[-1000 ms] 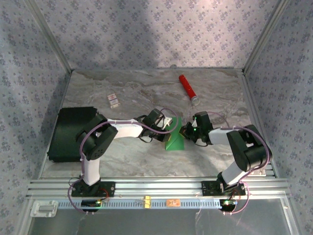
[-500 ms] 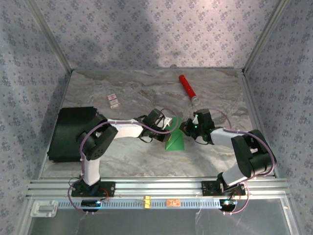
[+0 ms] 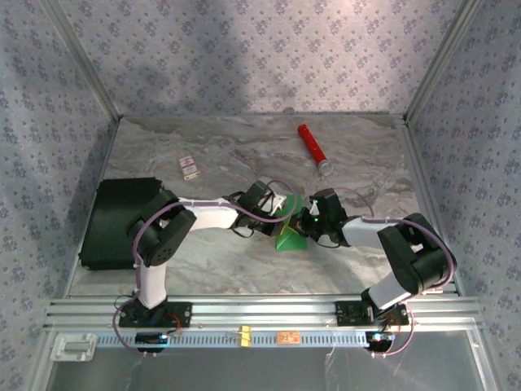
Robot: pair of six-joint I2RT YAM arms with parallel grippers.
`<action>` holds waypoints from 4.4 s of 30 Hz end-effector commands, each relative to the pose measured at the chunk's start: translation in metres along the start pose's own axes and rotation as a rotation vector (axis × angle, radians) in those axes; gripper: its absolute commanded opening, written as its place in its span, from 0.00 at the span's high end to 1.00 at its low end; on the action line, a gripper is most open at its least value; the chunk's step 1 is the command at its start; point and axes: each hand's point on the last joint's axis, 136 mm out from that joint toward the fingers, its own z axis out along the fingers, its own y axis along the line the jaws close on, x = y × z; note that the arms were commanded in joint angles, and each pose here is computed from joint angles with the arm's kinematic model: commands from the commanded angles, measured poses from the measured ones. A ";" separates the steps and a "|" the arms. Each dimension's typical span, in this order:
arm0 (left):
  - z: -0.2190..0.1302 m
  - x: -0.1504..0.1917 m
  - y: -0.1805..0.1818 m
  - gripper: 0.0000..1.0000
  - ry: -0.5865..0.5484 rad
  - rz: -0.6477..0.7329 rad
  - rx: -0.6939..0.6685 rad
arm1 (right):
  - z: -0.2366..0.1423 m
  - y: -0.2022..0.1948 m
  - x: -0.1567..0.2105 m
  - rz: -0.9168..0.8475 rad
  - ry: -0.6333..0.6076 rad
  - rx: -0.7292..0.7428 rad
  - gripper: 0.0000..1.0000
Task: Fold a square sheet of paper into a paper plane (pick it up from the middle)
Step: Fold the triangle a second time at the center of the table.
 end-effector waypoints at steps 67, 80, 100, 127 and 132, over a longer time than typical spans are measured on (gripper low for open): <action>-0.003 0.031 -0.049 0.85 0.124 -0.283 0.152 | 0.004 -0.056 0.014 0.085 0.011 0.140 0.96; -0.004 0.048 -0.038 0.85 0.133 -0.289 0.121 | 0.003 -0.059 0.014 0.086 0.011 0.151 0.96; -0.027 0.077 -0.036 0.87 0.118 -0.358 0.139 | 0.002 -0.060 0.013 0.088 0.009 0.150 0.96; 0.006 0.053 -0.016 0.92 0.127 -0.392 0.083 | -0.001 -0.055 0.012 0.082 0.004 0.130 0.96; 0.009 0.086 -0.001 0.93 0.161 -0.441 0.049 | -0.006 -0.032 0.004 0.035 -0.012 0.066 0.95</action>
